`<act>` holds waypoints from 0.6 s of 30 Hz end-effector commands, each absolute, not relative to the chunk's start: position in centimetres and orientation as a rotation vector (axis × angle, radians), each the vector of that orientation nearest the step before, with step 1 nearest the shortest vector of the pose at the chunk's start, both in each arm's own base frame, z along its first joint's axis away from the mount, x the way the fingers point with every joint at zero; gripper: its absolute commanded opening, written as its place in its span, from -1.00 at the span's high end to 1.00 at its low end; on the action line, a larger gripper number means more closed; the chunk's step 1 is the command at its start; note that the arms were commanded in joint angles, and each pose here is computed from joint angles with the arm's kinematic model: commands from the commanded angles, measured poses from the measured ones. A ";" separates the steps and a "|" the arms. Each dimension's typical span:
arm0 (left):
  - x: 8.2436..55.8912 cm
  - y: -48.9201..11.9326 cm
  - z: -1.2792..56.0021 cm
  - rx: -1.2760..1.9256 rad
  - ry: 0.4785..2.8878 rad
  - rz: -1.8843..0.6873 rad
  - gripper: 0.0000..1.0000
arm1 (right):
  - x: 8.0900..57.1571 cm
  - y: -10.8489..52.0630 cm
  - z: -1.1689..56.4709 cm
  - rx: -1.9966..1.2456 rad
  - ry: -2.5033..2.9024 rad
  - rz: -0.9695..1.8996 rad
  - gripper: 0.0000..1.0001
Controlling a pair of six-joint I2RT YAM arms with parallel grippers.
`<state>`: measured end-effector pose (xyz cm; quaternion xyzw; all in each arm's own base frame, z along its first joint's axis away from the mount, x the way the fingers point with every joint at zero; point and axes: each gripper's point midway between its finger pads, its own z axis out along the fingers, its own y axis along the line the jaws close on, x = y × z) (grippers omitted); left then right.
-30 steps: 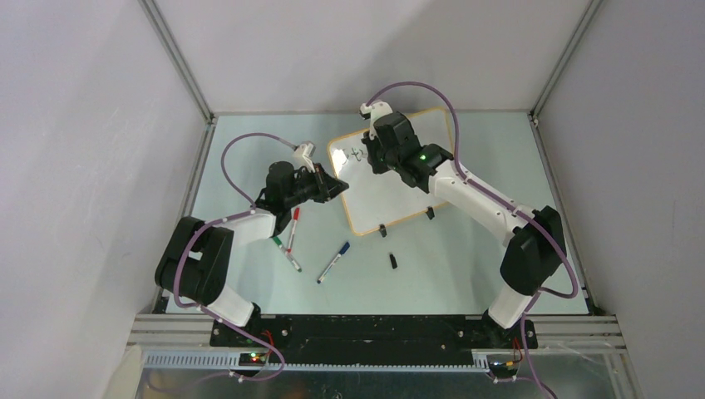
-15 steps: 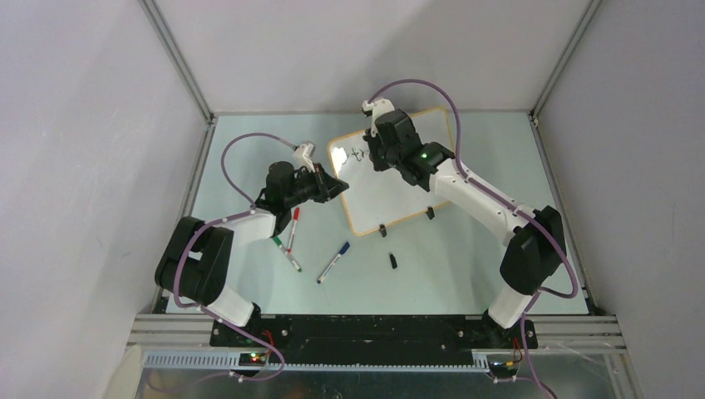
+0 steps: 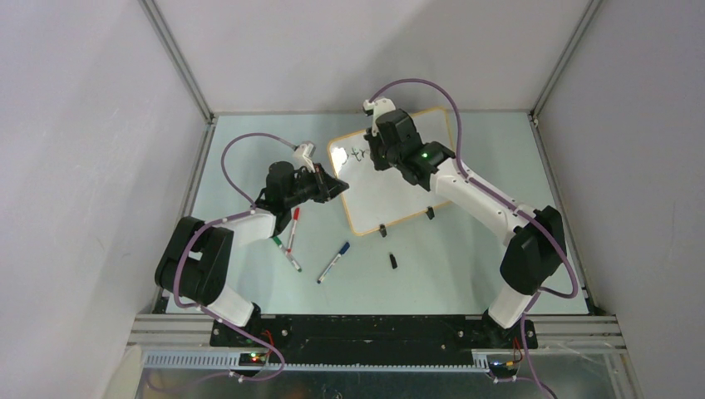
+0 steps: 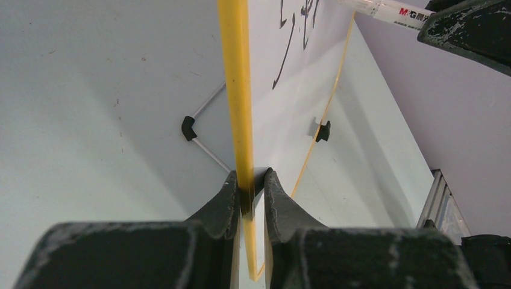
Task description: Write a sentence on the whiteboard
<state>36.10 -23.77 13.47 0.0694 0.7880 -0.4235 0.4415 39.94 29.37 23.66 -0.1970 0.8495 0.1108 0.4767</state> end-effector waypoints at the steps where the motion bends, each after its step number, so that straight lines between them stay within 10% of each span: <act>1: 35.3 -22.8 10.6 0.232 2.044 -0.928 1.00 | 40.6 29.2 26.2 -0.420 2.013 0.342 1.00; 18: 35.2 -22.7 10.7 0.234 2.047 -0.922 1.00 | 39.9 27.9 27.6 -0.368 1.964 0.478 1.00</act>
